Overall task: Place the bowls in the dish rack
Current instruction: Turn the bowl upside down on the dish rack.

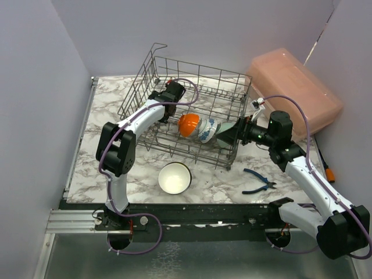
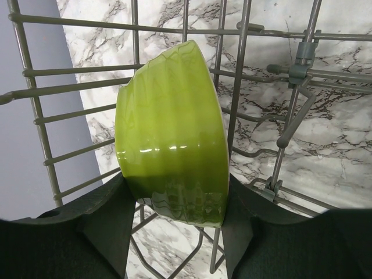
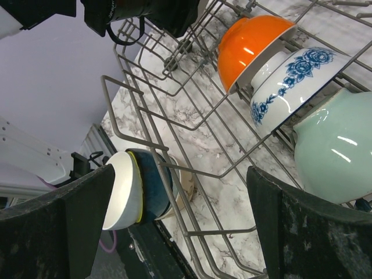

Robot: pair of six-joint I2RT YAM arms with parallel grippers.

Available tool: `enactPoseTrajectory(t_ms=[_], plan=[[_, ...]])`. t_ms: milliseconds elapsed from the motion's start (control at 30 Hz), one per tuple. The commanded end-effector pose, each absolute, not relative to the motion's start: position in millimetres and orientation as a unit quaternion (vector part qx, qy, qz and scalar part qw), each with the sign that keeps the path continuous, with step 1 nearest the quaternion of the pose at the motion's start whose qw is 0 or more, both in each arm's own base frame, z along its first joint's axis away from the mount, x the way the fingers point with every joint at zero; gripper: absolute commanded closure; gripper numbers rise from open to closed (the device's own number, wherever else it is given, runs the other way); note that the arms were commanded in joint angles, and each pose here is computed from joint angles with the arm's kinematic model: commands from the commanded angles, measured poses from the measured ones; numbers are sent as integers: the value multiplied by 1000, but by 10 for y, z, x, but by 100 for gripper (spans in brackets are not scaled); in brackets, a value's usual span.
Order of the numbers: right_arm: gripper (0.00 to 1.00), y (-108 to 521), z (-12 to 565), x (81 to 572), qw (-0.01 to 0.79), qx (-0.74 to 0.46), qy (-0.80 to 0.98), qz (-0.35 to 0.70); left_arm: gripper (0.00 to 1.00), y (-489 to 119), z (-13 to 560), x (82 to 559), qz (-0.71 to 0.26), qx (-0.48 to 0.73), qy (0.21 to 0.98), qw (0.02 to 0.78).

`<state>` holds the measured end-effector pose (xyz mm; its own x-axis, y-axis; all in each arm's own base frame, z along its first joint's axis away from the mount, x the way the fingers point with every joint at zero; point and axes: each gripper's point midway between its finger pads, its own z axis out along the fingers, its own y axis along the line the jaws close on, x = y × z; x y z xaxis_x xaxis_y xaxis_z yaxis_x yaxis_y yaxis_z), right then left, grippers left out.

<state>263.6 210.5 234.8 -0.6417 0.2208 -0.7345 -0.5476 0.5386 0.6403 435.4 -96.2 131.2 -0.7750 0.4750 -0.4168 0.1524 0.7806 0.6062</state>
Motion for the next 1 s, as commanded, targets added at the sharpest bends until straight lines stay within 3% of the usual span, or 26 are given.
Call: enactPoseTrajectory(t_ms=[0, 300, 467, 967], plan=[[0, 2115, 2409, 2600, 400, -107, 775, 477, 77, -943, 1198, 4337, 283, 180, 902, 273], [0, 2117, 2400, 2607, 400, -106, 775, 478, 38, -962, 1158, 4326, 272, 183, 906, 268], [0, 2119, 2406, 2606, 400, -107, 774, 478, 23, -966, 1196, 4331, 263, 177, 908, 273], [0, 2126, 2431, 2593, 400, -107, 772, 482, 21, -1045, 1439, 4351, 225, 158, 909, 313]])
